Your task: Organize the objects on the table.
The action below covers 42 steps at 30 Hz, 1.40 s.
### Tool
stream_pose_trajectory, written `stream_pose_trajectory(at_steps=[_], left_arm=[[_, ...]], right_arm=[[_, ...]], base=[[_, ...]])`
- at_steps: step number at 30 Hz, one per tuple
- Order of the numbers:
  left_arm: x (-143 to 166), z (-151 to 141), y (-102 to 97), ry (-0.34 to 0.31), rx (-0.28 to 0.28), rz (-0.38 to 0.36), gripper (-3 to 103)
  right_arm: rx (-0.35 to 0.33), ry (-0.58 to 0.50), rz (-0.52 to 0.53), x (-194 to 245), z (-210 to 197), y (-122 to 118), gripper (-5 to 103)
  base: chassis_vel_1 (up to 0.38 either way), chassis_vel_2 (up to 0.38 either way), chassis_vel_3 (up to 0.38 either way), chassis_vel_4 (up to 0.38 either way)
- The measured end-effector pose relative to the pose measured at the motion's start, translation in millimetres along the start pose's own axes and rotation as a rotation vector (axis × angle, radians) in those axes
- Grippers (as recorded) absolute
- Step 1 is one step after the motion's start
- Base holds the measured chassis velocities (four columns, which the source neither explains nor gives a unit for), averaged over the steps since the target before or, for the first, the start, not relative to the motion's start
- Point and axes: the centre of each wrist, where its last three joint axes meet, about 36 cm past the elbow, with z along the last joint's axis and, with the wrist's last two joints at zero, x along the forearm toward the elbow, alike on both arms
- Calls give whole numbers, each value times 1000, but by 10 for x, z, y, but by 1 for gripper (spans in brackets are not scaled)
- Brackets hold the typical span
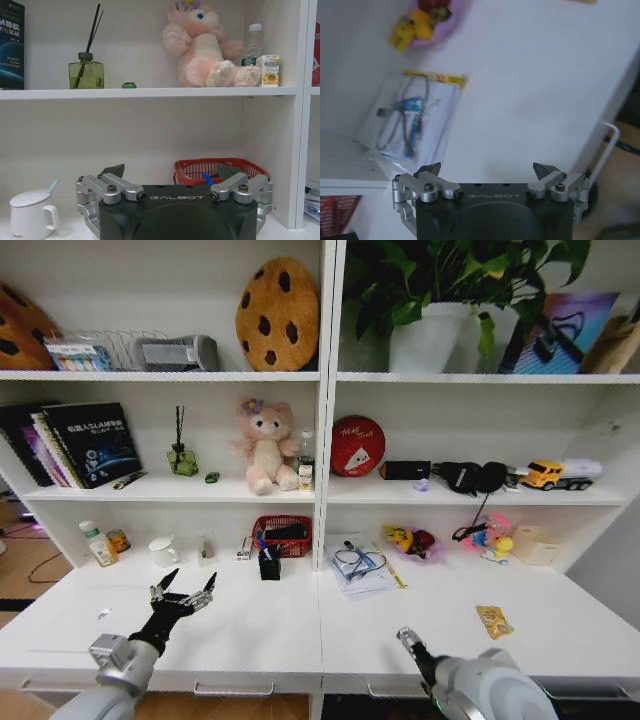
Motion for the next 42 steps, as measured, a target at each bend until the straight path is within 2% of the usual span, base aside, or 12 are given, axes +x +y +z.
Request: stream_pose_trajectory(at_steps=[2, 3, 5, 7, 8, 10, 11, 13, 15, 23, 27, 42], left_arm=[[0, 0, 0, 0, 0, 0, 100], [0, 0, 0, 0, 0, 0, 100], [0, 0, 0, 0, 0, 0, 100], [0, 0, 0, 0, 0, 0, 100], [0, 0, 0, 0, 0, 0, 100], [0, 0, 0, 0, 0, 0, 100], [0, 0, 0, 0, 0, 0, 100], [0, 0, 0, 0, 0, 0, 100], [0, 0, 0, 0, 0, 0, 100], [0, 0, 0, 0, 0, 0, 100], [0, 0, 0, 0, 0, 0, 100], [0, 0, 0, 0, 0, 0, 100]], right_arm=[[55, -54, -31, 7, -38, 17, 100], [191, -224, -115, 16, -102, 43, 100], [236, -283, -140, 0, -122, 49, 100], [424, -552, -146, -382, -289, 20, 100], [424, -552, -146, -382, -289, 20, 100], [593, -734, -114, -673, -506, -87, 100], [593, -734, -114, -673, -506, -87, 100], [755, -837, -86, -845, -723, -252, 100], [819, -858, -62, -912, -850, -377, 100], [927, -799, -61, -1001, -1151, -1024, 100], [918, -751, -55, -976, -1128, -1169, 100], [873, -722, -81, -1004, -951, -1096, 100]], base=[[0, 0, 0, 0], [0, 0, 0, 0], [0, 0, 0, 0], [0, 0, 0, 0], [0, 0, 0, 0], [0, 0, 0, 0], [0, 0, 0, 0], [0, 0, 0, 0], [0, 0, 0, 0], [0, 0, 0, 0], [0, 0, 0, 0], [-62, -62, 60, 63]])
